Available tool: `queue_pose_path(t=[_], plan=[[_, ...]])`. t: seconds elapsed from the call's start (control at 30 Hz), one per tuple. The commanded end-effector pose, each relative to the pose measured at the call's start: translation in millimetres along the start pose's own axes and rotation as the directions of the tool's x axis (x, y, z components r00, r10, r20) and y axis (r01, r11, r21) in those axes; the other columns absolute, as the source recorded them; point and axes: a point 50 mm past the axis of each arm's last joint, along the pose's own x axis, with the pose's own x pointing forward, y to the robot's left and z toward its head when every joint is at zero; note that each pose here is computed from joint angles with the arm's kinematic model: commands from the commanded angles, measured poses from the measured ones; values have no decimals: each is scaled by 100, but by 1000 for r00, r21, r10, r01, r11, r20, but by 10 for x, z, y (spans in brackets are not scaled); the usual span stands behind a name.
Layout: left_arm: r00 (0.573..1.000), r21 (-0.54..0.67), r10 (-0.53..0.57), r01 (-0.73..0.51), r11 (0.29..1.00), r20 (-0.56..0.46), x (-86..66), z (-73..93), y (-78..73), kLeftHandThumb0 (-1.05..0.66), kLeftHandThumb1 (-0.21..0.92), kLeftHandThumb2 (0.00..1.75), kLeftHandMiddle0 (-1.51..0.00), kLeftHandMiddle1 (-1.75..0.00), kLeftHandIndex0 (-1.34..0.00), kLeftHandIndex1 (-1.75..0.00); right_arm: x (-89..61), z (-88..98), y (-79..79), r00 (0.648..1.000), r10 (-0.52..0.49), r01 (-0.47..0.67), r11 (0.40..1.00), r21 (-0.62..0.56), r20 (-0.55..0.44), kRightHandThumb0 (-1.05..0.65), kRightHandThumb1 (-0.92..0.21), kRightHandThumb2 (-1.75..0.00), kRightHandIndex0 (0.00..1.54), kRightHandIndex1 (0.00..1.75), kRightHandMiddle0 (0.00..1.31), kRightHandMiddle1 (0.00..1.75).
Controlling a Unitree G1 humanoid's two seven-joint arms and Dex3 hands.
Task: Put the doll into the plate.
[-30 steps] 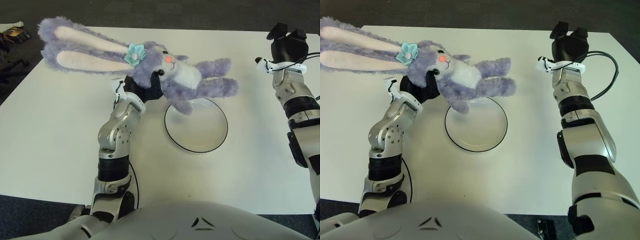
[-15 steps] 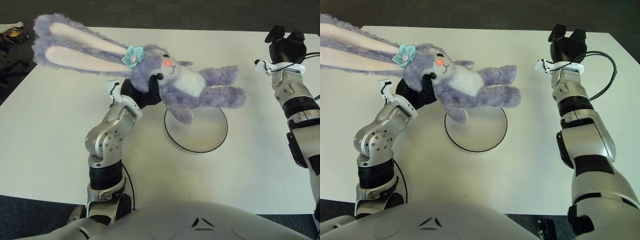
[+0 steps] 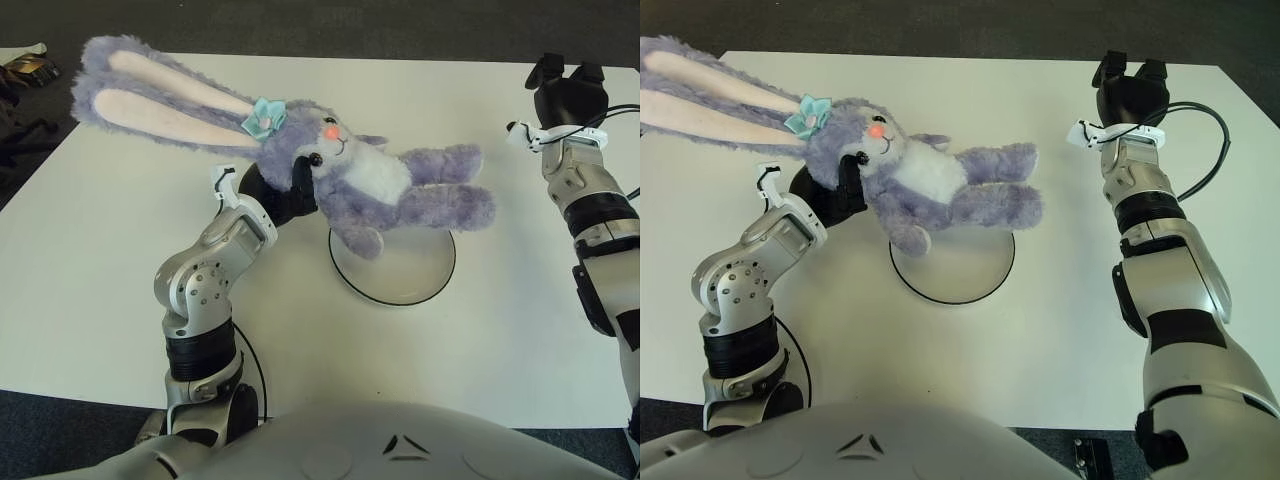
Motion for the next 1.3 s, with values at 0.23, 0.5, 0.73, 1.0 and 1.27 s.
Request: queue_pose_path(t=[0.23, 0.5, 0.73, 1.0, 1.27], plan=[[994, 28, -100, 102, 994, -40, -10, 31, -18, 0, 21, 144, -71, -172, -44, -175, 47, 3, -63, 1000, -17, 17, 1000, -17, 1, 20, -41, -119, 25, 169, 0, 167], [993, 44, -107, 109, 993, -46, -19, 15, 1, 0, 21, 145, -70, -174, -44, -175, 45, -6, -59, 1000, -7, 8, 999, -36, 12, 37, -64, -91, 34, 174, 0, 167], [993, 60, -103, 107, 992, -62, -26, 3, 11, 0, 16, 151, -74, -175, -48, -175, 46, 1, -55, 1000, 2, -2, 999, -36, 13, 37, -66, -88, 34, 175, 0, 166], [994, 100, -93, 99, 990, -63, -27, -5, 0, 0, 15, 152, -74, -175, -49, -175, 44, 6, -50, 1000, 10, -9, 999, -36, 13, 37, -67, -86, 33, 175, 0, 162], [992, 137, -99, 109, 985, -80, -32, -31, -17, 0, 16, 151, -74, -174, -49, -175, 44, 9, -41, 999, 37, -36, 999, -37, 14, 37, -70, -83, 32, 175, 0, 161]])
